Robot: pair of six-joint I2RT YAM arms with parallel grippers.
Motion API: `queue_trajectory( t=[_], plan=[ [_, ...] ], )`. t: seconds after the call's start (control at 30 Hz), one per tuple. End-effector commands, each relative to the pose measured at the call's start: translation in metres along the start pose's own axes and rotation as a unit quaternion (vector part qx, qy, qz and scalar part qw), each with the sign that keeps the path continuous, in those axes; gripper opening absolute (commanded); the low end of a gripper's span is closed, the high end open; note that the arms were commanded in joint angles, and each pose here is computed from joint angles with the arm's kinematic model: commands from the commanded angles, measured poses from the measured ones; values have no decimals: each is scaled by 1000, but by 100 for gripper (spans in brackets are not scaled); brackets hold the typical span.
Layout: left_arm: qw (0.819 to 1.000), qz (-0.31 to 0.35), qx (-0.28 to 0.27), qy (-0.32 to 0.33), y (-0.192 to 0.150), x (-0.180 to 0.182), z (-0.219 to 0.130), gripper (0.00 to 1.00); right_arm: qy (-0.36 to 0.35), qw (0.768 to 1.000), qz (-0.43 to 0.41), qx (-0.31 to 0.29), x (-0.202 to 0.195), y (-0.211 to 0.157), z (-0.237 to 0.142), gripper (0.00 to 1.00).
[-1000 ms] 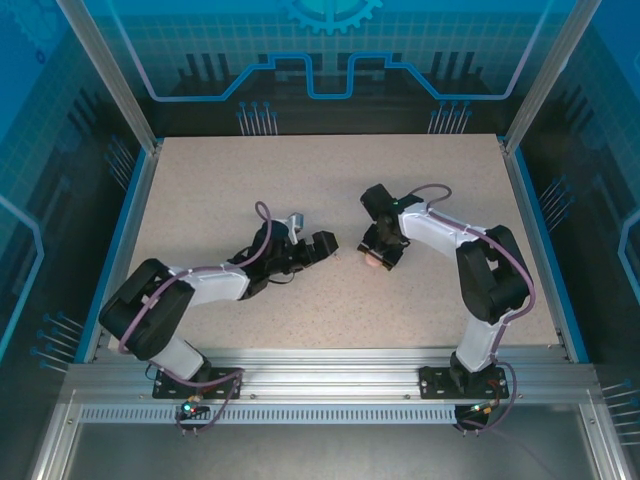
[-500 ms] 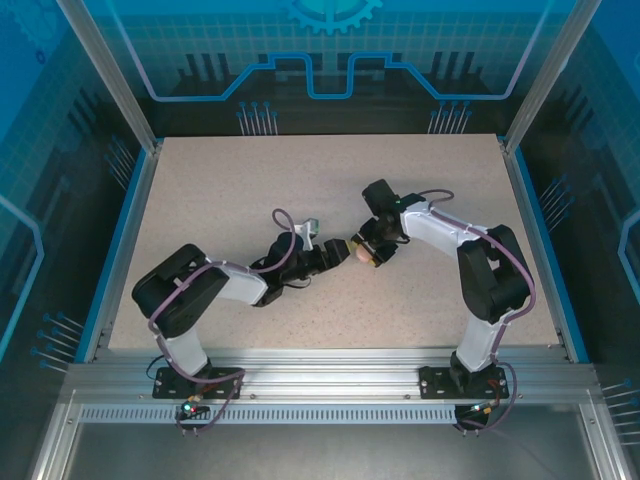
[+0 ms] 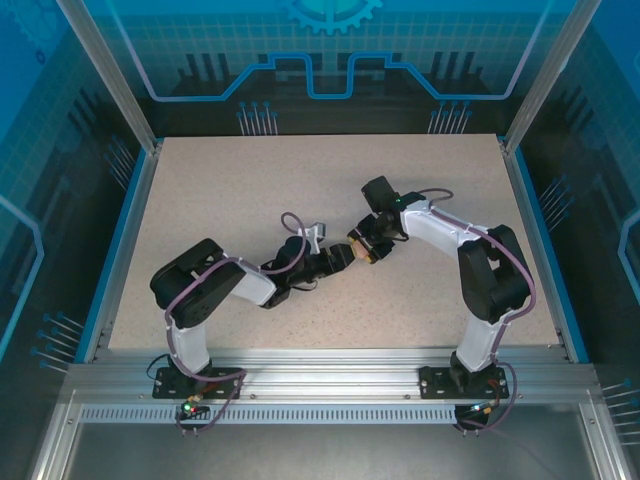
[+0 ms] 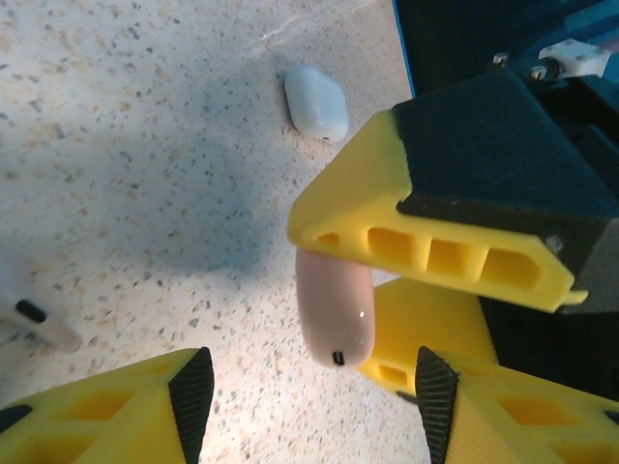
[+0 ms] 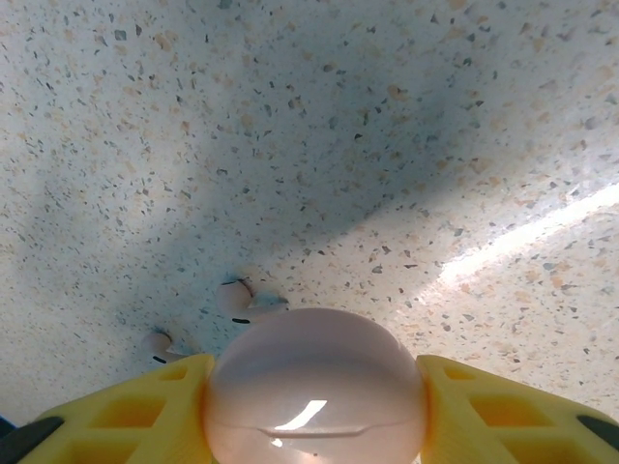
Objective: Insert the wireless bluetooth earbuds into the charging case
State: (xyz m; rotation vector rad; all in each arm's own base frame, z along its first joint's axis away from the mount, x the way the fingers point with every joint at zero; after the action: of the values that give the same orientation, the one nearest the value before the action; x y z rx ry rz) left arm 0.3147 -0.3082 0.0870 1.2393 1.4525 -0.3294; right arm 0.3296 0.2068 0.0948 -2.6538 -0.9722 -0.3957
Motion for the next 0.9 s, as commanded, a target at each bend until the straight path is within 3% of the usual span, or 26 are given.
queue_trajectory(
  t=[0.0,0.87],
  plan=[
    [1000,9,-17,-25,7,-15,9,58,11,1000,6,9,7,-2,-3,49],
    [1000,11,-16,-23,8,-17,26,38,20,1000,2,17,5,-6,-2,49]
  ],
)
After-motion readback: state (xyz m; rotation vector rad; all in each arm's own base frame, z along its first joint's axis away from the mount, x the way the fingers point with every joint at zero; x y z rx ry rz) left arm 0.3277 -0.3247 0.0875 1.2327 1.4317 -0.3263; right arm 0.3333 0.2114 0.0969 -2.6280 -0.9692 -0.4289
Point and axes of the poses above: each hand's point on the last joint's axis, 136 mm out from that joint toward the fingers, its own z axis out along the fingers, its own x axis along the line the jaws close on, y = z × x, the point moved 3 cm from there along -z, back along the fingers, and after that the axes turned 2 degrees about z, right-handed, at the moved point
